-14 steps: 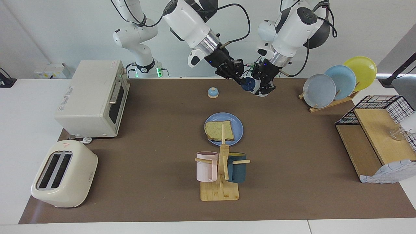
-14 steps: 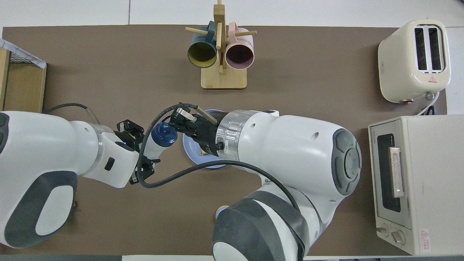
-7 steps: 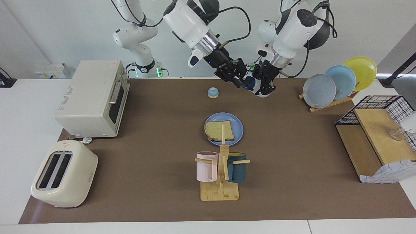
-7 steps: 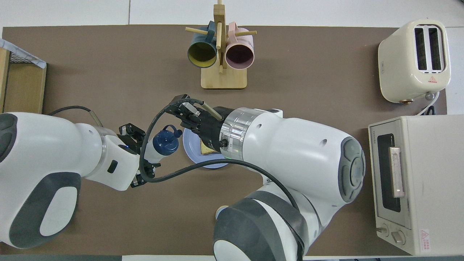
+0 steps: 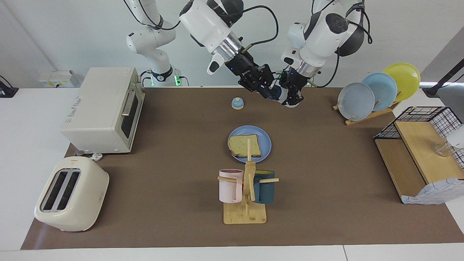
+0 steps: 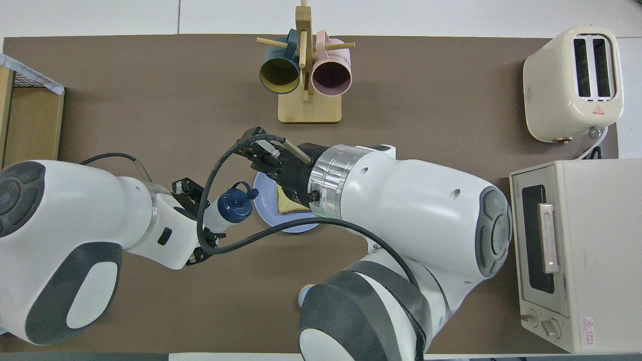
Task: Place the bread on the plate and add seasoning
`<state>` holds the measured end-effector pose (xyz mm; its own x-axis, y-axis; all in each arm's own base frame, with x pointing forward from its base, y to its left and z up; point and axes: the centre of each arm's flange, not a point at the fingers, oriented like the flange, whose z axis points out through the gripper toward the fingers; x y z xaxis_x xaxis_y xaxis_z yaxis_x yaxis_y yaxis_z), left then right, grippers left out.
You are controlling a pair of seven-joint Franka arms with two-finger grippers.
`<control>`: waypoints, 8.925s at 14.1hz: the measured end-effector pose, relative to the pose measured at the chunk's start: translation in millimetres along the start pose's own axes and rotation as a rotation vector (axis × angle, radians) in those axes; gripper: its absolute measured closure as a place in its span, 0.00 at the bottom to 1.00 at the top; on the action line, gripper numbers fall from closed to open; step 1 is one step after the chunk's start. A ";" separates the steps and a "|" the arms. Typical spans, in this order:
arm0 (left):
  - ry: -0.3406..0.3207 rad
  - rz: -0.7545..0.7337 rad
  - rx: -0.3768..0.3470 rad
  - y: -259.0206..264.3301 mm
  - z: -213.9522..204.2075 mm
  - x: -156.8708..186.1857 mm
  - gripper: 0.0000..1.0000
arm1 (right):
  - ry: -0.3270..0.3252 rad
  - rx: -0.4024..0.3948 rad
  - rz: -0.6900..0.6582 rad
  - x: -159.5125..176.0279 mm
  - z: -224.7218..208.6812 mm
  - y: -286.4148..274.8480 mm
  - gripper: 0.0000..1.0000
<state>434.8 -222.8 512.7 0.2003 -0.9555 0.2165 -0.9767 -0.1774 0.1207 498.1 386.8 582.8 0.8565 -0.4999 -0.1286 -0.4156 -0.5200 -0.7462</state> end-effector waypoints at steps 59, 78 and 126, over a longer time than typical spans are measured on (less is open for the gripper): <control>-0.494 0.145 0.344 2.9 74.5 79.6 0.55 | -0.213 -0.907 -0.435 196.0 -258.3 138.9 0.00; -1.286 0.300 0.646 -7.8 198.0 102.0 0.55 | -0.198 -0.878 -0.503 227.5 -294.1 165.8 0.00; -1.449 0.287 0.737 -17.5 225.4 146.0 0.55 | -0.208 -0.879 -0.524 221.9 -285.5 159.9 0.00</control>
<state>463.8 -412.2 323.8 0.1970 -0.3114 -0.9296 -0.8756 0.3707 -0.3097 534.3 -5.0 621.4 0.9949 0.0198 -0.0985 0.0185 -0.9997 -0.0136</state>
